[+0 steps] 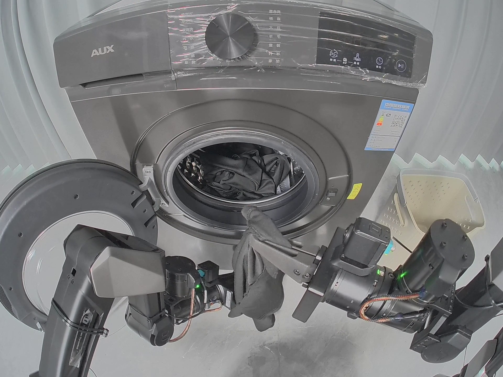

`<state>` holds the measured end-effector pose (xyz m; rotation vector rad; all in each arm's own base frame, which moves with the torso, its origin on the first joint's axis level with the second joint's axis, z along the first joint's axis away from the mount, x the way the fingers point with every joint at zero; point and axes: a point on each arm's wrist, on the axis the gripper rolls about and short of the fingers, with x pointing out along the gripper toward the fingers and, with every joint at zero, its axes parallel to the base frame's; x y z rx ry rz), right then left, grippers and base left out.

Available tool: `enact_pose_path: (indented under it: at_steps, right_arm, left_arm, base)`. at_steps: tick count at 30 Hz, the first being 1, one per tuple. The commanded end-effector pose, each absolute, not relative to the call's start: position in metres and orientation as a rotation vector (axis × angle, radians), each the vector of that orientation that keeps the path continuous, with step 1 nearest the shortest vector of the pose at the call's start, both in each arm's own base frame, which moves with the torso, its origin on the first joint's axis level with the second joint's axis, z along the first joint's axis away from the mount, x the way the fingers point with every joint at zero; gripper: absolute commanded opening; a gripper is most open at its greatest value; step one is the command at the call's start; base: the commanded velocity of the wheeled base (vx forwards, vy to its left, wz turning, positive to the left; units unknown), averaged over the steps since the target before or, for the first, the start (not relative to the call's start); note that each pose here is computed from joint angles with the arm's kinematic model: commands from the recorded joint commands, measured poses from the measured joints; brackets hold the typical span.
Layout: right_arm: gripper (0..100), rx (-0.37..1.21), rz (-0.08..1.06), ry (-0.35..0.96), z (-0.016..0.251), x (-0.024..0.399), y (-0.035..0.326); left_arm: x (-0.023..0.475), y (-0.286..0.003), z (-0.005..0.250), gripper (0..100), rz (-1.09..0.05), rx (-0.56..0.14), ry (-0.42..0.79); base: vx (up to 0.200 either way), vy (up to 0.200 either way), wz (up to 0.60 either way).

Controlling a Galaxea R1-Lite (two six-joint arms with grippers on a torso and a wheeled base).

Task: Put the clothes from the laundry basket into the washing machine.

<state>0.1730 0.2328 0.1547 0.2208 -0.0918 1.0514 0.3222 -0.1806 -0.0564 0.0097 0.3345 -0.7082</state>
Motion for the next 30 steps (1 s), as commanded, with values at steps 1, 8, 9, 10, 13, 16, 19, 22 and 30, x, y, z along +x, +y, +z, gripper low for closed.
enact_pose_path:
  at_steps: [1, 8, 9, 10, 13, 16, 19, 22, 30]
  right_arm:
    - [0, 0.217, 1.051, -0.085, 0.153, 0.172, 0.232]
    - [0, 0.210, 1.021, -0.078, 0.151, 0.178, 0.227]
    - [0, 0.208, 1.015, -0.074, 0.150, 0.179, 0.225]
    - [0, 0.201, 0.997, -0.066, 0.148, 0.182, 0.222]
    - [0, 0.183, 0.965, -0.044, 0.143, 0.186, 0.212]
    - [0, 0.172, 0.938, -0.028, 0.139, 0.189, 0.205]
    - [0, 0.160, 0.892, -0.013, 0.135, 0.195, 0.198]
    - [0, 0.161, 0.838, -0.013, 0.134, 0.199, 0.194]
    - [0, 0.175, 0.762, -0.047, 0.143, 0.205, 0.181]
  left_arm:
    - [0.323, -0.182, -0.057, 0, -0.709, 0.009, 0.331]
    - [0.326, -0.174, -0.052, 0, -0.686, 0.008, 0.319]
    - [0.327, -0.173, -0.049, 0, -0.683, 0.007, 0.314]
    - [0.327, -0.171, -0.044, 0, -0.679, 0.004, 0.303]
    - [0.326, -0.163, -0.026, 0, -0.662, -0.002, 0.274]
    - [0.322, -0.157, -0.006, 0, -0.651, -0.009, 0.240]
    - [0.315, -0.151, 0.017, 0, -0.648, -0.015, 0.201]
    - [0.302, -0.145, 0.039, 0, -0.650, -0.020, 0.171]
    - [0.258, -0.125, 0.099, 0, -0.658, -0.045, 0.052]
  base:
    - [0.000, 0.000, 0.00]
    - [0.000, 0.000, 0.00]
    - [0.000, 0.000, 0.00]
    - [0.000, 0.000, 0.00]
    - [0.000, 0.000, 0.00]
    - [0.000, 0.000, 0.00]
    - [0.000, 0.000, 0.00]
    - [0.000, 0.000, 0.00]
    - [0.000, 0.000, 0.00]
